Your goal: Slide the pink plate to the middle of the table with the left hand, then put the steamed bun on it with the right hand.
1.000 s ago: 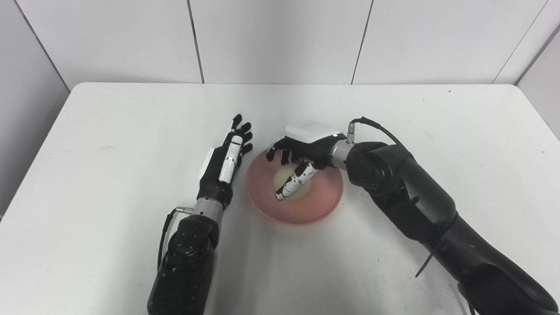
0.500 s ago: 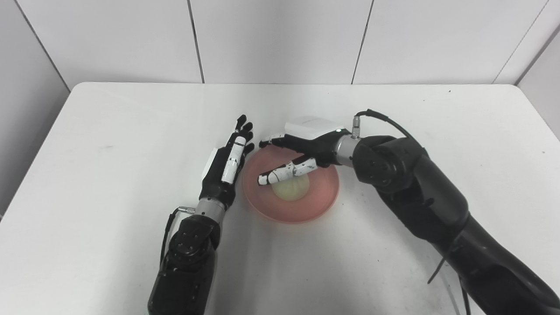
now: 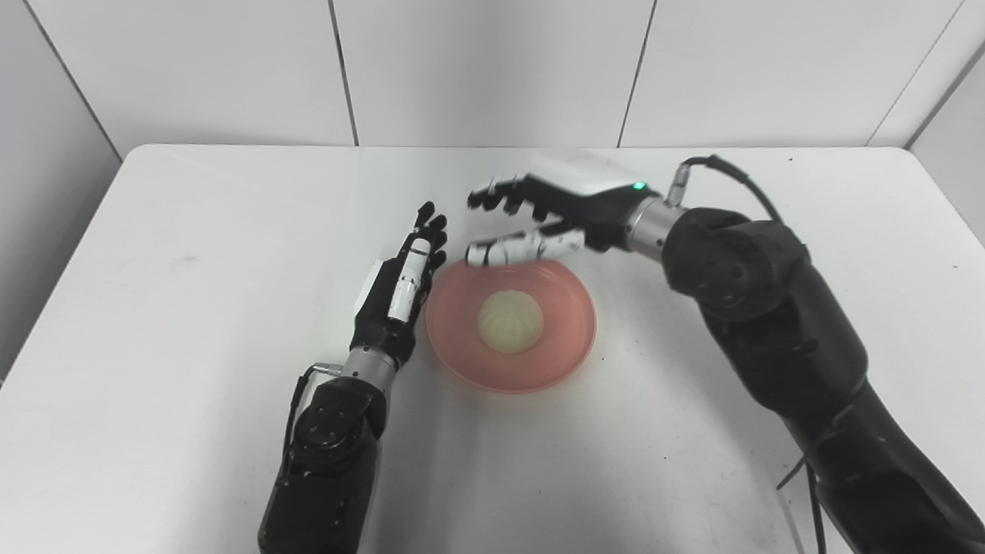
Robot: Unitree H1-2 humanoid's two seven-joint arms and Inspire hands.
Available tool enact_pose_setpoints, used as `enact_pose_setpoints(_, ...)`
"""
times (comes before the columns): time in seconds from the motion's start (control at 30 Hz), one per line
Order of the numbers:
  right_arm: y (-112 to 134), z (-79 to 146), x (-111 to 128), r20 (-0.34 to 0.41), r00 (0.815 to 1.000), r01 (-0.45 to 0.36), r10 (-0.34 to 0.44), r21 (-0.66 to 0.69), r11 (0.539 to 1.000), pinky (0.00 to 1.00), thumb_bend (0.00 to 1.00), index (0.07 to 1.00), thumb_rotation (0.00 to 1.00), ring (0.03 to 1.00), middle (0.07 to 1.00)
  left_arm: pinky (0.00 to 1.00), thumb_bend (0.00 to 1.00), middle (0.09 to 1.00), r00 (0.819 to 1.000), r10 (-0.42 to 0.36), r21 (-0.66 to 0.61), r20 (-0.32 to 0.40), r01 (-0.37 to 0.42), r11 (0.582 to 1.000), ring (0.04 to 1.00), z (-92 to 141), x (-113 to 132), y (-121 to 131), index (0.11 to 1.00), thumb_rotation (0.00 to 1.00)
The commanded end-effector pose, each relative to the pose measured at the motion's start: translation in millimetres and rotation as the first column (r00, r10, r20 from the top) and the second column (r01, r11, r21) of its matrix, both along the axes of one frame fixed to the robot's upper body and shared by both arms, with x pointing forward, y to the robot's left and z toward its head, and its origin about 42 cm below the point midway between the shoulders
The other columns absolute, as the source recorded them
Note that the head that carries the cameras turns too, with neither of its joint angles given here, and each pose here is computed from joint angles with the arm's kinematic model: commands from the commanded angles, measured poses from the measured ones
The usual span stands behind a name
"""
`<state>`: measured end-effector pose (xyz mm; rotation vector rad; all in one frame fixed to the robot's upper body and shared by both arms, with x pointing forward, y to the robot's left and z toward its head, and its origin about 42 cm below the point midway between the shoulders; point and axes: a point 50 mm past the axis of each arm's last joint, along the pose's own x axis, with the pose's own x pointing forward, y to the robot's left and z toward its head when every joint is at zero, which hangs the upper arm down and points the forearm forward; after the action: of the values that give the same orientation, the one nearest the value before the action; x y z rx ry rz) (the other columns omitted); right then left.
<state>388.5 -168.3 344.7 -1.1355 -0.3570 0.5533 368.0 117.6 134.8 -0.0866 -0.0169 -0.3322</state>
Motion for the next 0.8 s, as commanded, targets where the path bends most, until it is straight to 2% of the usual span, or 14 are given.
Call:
enact_pose_setpoints(0.0, -2, 17, -4, 0.131, 0.991, -0.014, -0.002, 0.124, 0.992, 0.58, 0.63, 0.745, 1.0, 0.642, 0.714, 1.0, 0.42, 0.977, 0.999, -0.022, -0.001, -0.026, 0.022, 1.0, 0.992, -2, -5, -3, 1.0, 1.0)
enact_pose_setpoints(0.07, -13, 13, -6, 0.139, 0.989, 0.011, -0.045, 0.24, 0.971, 0.55, 0.6, 0.755, 1.0, 0.61, 0.686, 1.0, 0.43, 0.977, 1.0, -0.017, 0.004, -0.025, 0.017, 1.0, 0.992, -1, -6, -1, 1.0, 1.0)
enact_pose_setpoints(0.13, -23, 4, -7, 0.12, 0.988, 0.047, -0.094, 0.348, 0.936, 0.58, 0.57, 0.792, 1.0, 0.631, 0.696, 1.0, 0.41, 0.975, 1.0, -0.011, 0.009, -0.019, 0.012, 1.0, 0.987, -1, -6, 0, 1.0, 1.0)
enact_pose_setpoints(0.27, -37, -24, -10, 0.012, 0.984, 0.148, -0.179, 0.514, 0.845, 0.62, 0.56, 0.844, 1.0, 0.706, 0.77, 0.99, 0.4, 0.974, 1.0, -0.002, 0.01, -0.009, 0.002, 1.0, 0.973, 1, -9, 3, 1.0, 1.0)
enact_pose_setpoints(0.33, -41, -33, -12, -0.038, 0.979, 0.189, -0.201, 0.542, 0.819, 0.71, 0.6, 0.907, 1.0, 0.788, 0.847, 0.98, 0.4, 0.976, 1.0, 0.0, 0.012, -0.004, 0.0, 1.0, 0.971, 1, -11, 5, 1.0, 1.0)
enact_pose_setpoints(0.37, -43, -42, -13, -0.067, 0.977, 0.204, -0.203, 0.575, 0.792, 0.73, 0.61, 0.923, 1.0, 0.807, 0.865, 0.98, 0.4, 0.976, 1.0, 0.003, 0.01, -0.004, -0.003, 1.0, 0.971, 1, -12, 6, 1.0, 1.0)
enact_pose_setpoints(0.47, -47, -67, -16, -0.135, 0.97, 0.241, -0.203, 0.667, 0.705, 0.89, 0.62, 0.989, 1.0, 0.948, 0.974, 1.0, 0.42, 0.977, 1.0, 0.005, 0.01, -0.003, -0.005, 1.0, 0.983, 2, -16, 9, 1.0, 1.0)
enact_pose_setpoints(0.5, -48, -73, -18, -0.142, 0.969, 0.244, -0.203, 0.688, 0.684, 0.94, 0.62, 0.996, 1.0, 0.979, 0.99, 1.0, 0.41, 0.978, 1.0, 0.007, 0.007, -0.003, -0.007, 1.0, 0.984, 2, -17, 9, 1.0, 1.0)
enact_pose_setpoints(0.57, -48, -83, -21, -0.137, 0.968, 0.242, -0.209, 0.718, 0.653, 0.98, 0.6, 0.999, 1.0, 0.995, 0.998, 1.0, 0.41, 0.979, 1.0, 0.014, 0.001, -0.001, -0.014, 1.0, 0.982, 2, -20, 10, 1.0, 1.0)
enact_pose_setpoints(0.67, -46, -99, -28, -0.123, 0.97, 0.228, -0.209, 0.761, 0.608, 1.0, 0.59, 1.0, 1.0, 1.0, 1.0, 1.0, 0.4, 0.978, 0.999, 0.034, -0.013, 0.003, -0.034, 0.999, 0.983, 1, -23, 11, 1.0, 1.0)
enact_pose_setpoints(0.77, -44, -113, -32, -0.118, 0.972, 0.219, -0.205, 0.777, 0.591, 1.0, 0.56, 1.0, 1.0, 1.0, 1.0, 1.0, 0.4, 0.985, 0.999, 0.049, -0.018, 0.006, -0.049, 0.999, 0.996, 0, -26, 13, 1.0, 1.0)
